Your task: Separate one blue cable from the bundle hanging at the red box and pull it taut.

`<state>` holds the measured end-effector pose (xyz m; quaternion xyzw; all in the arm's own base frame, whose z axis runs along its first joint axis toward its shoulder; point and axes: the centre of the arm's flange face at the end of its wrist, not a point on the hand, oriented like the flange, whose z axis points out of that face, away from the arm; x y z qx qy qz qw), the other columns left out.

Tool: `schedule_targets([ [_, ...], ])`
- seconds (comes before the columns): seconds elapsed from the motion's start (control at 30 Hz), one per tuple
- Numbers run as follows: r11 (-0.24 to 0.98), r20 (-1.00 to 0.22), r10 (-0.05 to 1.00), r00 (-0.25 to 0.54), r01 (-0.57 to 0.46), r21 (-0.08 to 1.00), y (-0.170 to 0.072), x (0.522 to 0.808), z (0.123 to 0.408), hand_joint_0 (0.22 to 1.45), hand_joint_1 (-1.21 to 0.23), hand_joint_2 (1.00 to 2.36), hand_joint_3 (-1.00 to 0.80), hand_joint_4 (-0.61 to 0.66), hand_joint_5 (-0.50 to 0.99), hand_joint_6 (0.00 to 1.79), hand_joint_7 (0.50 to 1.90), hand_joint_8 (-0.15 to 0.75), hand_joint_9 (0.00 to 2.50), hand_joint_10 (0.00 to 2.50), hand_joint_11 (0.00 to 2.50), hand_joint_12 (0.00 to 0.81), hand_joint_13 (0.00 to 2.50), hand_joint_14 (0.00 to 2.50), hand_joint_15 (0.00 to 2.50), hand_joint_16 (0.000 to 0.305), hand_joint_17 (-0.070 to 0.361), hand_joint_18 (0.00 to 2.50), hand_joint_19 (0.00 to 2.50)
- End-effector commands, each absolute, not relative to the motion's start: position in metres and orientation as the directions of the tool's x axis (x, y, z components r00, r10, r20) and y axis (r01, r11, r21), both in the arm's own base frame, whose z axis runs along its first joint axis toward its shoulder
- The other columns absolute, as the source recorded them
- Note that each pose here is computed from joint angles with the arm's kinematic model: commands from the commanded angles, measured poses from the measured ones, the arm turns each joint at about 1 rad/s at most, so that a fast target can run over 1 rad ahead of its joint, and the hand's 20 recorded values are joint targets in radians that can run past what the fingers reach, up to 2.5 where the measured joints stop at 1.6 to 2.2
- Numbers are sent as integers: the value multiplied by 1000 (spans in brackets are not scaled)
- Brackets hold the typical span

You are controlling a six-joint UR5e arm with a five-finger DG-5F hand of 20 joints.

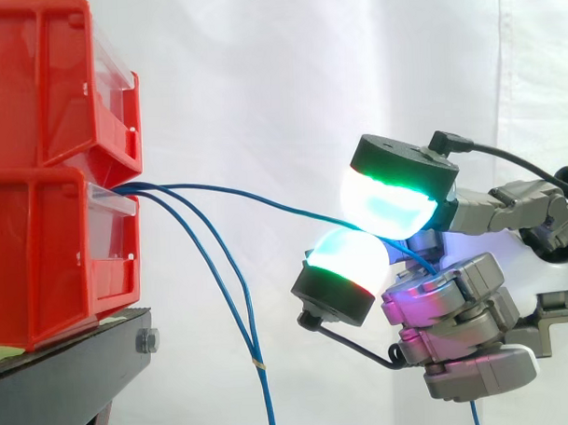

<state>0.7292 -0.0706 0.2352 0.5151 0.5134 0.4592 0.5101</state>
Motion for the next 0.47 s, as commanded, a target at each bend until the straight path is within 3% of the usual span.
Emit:
schedule_targets([
  [0.0,48,-51,997,51,60,997,-71,729,235,718,-833,1016,-255,-102,-189,884,1172,324,1001,1166,1496,379,913,1870,1399,42,95,1346,1464],
  [0.43,48,-51,997,51,60,997,-71,729,235,717,-834,1015,-255,-105,-189,884,1166,321,1005,1152,1518,377,920,1846,1417,42,94,1340,1466],
])
